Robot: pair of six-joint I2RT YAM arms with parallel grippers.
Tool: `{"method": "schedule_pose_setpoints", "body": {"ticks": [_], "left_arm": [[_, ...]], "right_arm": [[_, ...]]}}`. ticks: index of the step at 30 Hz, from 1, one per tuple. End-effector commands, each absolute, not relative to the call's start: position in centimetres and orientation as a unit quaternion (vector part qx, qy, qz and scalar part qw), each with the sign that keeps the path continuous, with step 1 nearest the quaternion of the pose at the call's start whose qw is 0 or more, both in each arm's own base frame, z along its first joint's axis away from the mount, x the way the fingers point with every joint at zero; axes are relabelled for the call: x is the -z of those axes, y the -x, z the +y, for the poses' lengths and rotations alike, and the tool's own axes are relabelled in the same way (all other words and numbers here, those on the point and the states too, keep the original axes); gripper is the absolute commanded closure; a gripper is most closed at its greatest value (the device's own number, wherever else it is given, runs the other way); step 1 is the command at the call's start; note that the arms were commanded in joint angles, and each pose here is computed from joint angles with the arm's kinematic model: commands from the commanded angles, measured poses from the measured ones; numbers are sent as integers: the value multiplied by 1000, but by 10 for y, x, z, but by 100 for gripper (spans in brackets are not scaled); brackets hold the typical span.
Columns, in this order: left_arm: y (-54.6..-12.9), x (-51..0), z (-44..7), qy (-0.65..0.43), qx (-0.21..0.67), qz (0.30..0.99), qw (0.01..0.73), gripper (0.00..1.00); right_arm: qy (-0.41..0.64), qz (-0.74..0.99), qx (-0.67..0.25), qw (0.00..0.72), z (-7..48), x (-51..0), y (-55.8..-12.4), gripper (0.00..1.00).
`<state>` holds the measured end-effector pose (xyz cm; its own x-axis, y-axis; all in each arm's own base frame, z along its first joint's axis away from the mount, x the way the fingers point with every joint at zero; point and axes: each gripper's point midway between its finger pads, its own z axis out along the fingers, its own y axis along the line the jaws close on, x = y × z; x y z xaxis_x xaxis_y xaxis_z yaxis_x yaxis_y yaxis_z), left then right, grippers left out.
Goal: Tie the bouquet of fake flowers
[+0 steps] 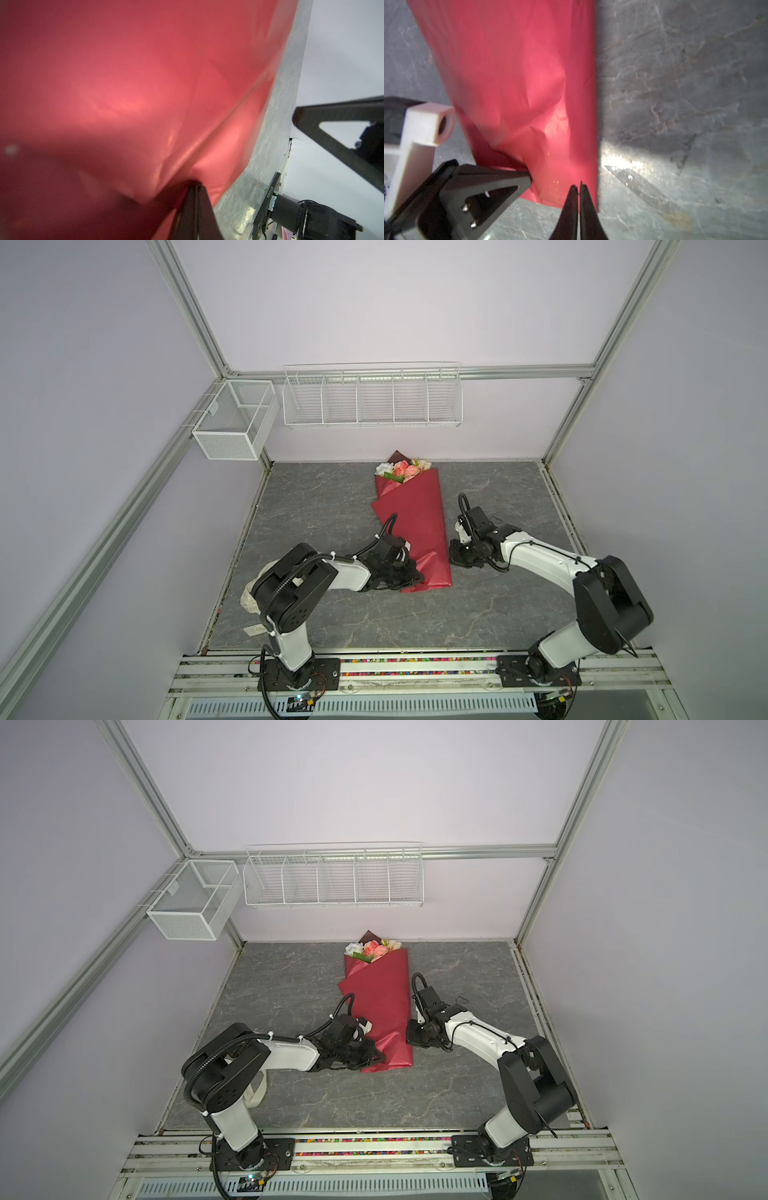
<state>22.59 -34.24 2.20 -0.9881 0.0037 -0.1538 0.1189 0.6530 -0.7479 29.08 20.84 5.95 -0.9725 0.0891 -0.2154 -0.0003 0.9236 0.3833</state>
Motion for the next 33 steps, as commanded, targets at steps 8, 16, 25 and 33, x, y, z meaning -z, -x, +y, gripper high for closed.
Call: {"method": "schedule_pose_setpoints", "body": {"ticks": [8, 16, 25, 33], "left_arm": [[-211, 9, -322, -21, 367, 929, 46, 100], [-211, 9, -323, -21, 368, 929, 44, 100], [-212, 7, -323, -22, 368, 929, 45, 100], [-212, 4, -323, -23, 369, 928, 47, 100]], "right_arm": [[-15, 985, -150, 90, 212, -21, -320, 93], [-10, 986, -151, 72, 211, -12, -311, 93], [0, 978, -191, 88, 212, -52, -279, 92], [0, 984, -171, 41, 208, -16, -240, 92]]}}
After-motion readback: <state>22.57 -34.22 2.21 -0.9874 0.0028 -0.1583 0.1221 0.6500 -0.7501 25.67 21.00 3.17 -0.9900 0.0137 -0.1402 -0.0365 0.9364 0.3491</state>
